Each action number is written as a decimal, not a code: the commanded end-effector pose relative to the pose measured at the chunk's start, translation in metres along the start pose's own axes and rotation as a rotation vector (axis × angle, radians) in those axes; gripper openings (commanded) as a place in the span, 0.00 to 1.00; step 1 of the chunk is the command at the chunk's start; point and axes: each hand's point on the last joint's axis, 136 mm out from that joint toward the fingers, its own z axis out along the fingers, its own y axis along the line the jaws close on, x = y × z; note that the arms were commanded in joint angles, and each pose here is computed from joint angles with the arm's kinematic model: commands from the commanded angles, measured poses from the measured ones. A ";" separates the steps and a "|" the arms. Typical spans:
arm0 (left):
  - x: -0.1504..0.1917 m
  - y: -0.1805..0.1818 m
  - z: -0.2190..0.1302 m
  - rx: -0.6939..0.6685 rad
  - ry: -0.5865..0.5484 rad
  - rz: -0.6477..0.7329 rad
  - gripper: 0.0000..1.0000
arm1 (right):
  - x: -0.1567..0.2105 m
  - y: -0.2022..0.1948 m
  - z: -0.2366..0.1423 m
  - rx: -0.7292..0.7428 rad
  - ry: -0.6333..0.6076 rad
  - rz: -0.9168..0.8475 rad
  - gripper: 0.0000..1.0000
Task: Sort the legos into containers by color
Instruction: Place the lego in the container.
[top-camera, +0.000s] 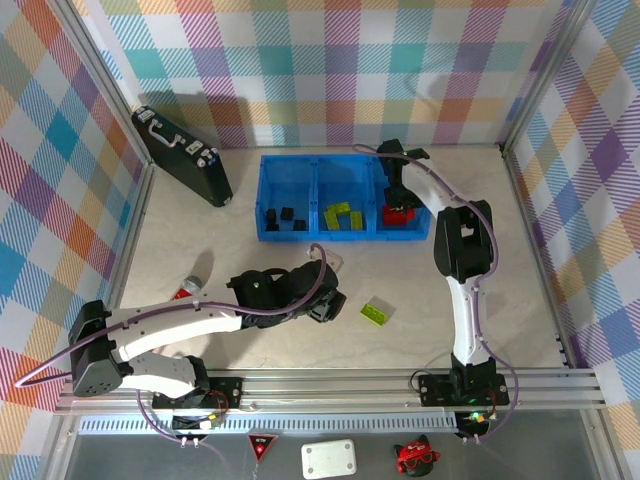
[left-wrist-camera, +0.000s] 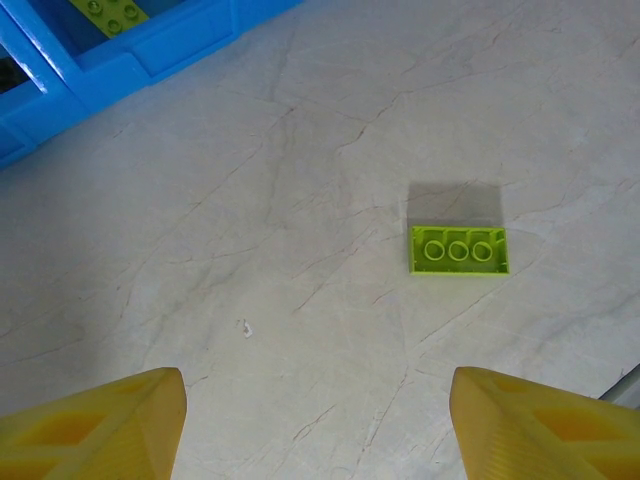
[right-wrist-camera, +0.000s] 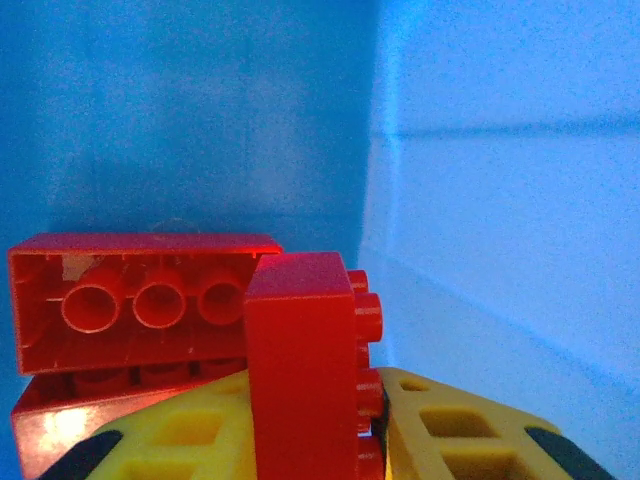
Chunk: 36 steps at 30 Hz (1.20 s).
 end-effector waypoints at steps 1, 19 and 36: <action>0.006 0.008 -0.005 -0.033 0.004 -0.003 0.70 | -0.002 -0.011 0.007 0.062 0.001 -0.012 0.31; 0.003 0.013 -0.013 -0.046 -0.014 0.005 0.71 | -0.001 -0.023 -0.008 0.100 -0.016 -0.002 0.43; 0.001 0.011 -0.014 -0.032 -0.022 -0.008 0.71 | -0.005 -0.034 -0.034 0.113 -0.057 0.018 0.49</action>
